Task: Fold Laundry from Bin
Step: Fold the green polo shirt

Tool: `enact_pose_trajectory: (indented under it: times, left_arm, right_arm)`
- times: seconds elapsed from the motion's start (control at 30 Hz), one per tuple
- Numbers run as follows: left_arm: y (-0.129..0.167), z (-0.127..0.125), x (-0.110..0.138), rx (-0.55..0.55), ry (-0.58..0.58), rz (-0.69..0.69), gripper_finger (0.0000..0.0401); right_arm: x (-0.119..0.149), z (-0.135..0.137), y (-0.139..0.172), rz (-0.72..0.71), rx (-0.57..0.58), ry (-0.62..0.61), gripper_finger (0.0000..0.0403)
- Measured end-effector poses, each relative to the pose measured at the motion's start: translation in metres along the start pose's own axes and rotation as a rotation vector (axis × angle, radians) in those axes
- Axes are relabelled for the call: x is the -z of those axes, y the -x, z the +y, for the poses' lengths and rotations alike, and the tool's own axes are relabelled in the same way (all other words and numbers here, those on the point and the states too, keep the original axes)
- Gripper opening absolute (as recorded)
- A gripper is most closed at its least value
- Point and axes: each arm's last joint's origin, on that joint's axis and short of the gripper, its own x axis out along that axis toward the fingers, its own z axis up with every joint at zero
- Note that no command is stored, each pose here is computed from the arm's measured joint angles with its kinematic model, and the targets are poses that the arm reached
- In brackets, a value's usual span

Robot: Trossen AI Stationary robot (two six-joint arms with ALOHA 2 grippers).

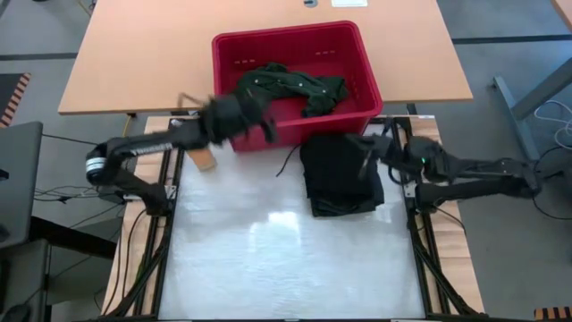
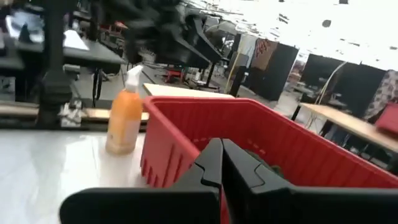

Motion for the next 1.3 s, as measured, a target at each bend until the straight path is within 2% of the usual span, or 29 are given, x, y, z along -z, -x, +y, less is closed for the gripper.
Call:
enact_pose_trajectory:
  times: [0.1, 0.2, 0.3, 0.4, 0.5, 0.57, 0.7, 0.83, 0.93, 1.07, 1.2, 1.3]
  left_arm:
    - [-0.014, 0.060, 0.018, 0.000, 0.190, 0.023, 0.0180]
    - [-0.025, 0.102, 0.040, 0.018, 0.327, 0.057, 0.0180]
    - [-0.042, 0.130, 0.060, 0.049, 0.408, 0.088, 0.0180]
    - [-0.066, 0.155, 0.068, 0.123, 0.458, 0.121, 0.0180]
    - [-0.094, 0.174, 0.068, 0.180, 0.452, 0.171, 0.0180]
    - [-0.110, 0.184, 0.066, 0.199, 0.470, 0.218, 0.0180]
    - [-0.122, 0.190, 0.060, 0.297, 0.462, 0.298, 0.0180]
    - [-0.121, 0.182, 0.056, 0.348, 0.416, 0.335, 0.0180]
    - [-0.121, 0.174, 0.058, 0.377, 0.428, 0.374, 0.0180]
    - [-0.119, 0.159, 0.060, 0.432, 0.453, 0.446, 0.0180]
    - [-0.113, 0.142, 0.057, 0.469, 0.458, 0.516, 0.0180]
    - [-0.103, 0.129, 0.040, 0.430, 0.450, 0.526, 0.0180]
  right_arm:
    - [-0.001, -0.024, -0.021, 0.009, -0.024, -0.104, 0.0025]
    - [0.002, -0.051, -0.046, 0.039, -0.080, -0.277, 0.0025]
    - [0.006, -0.076, -0.076, 0.082, -0.097, -0.446, 0.0025]
    - [0.010, -0.095, -0.106, 0.136, -0.070, -0.568, 0.0026]
    - [0.008, -0.108, -0.134, 0.149, -0.044, -0.607, 0.0029]
    - [0.011, -0.118, -0.153, 0.181, 0.012, -0.612, 0.0031]
    - [0.029, -0.138, -0.194, 0.317, 0.138, -0.603, 0.0047]
    - [0.045, -0.160, -0.229, 0.485, 0.161, -0.580, 0.0084]
    - [0.065, -0.175, -0.252, 0.630, 0.170, -0.578, 0.0132]
    - [0.082, -0.186, -0.276, 0.767, 0.095, -0.525, 0.0217]
    - [0.095, -0.181, -0.293, 0.887, -0.014, -0.339, 0.0300]
    - [0.121, -0.175, -0.305, 0.985, -0.070, -0.243, 0.0342]
